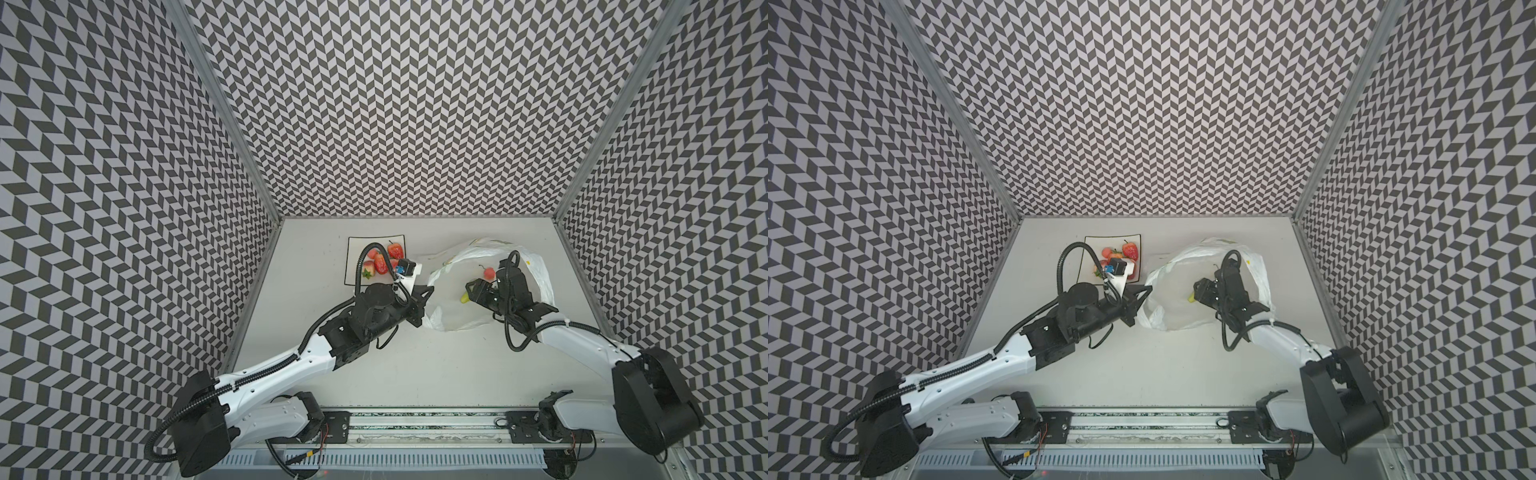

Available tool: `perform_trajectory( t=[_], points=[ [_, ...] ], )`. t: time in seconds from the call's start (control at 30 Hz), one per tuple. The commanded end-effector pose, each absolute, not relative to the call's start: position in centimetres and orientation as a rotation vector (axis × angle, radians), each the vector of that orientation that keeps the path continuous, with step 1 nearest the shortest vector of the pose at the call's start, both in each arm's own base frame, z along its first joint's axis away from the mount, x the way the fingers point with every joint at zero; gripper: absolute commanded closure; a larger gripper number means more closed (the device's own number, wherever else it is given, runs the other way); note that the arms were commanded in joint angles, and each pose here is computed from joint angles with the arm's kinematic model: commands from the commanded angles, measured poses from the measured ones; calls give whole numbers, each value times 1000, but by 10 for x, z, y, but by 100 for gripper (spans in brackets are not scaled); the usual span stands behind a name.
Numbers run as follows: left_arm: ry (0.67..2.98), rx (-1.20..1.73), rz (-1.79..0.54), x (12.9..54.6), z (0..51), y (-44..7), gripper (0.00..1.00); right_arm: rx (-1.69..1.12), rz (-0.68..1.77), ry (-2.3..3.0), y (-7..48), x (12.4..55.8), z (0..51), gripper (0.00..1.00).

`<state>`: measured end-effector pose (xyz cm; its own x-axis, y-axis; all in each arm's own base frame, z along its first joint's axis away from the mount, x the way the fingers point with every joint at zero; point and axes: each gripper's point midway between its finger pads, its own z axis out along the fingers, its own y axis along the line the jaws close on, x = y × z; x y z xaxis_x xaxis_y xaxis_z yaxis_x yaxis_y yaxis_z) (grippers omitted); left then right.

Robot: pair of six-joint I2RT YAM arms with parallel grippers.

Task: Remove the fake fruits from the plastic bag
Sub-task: 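Lift the green pear out with the right gripper while the left releases the bag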

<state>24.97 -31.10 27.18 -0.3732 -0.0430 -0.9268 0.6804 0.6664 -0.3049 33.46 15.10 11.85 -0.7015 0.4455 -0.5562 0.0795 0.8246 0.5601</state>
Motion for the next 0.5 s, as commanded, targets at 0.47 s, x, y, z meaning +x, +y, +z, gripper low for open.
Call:
perform_trajectory(
  t=[0.47],
  points=[
    [1886,456,-833,264,251,-315,100,81,848,2041,153,258,239,49]
  ],
)
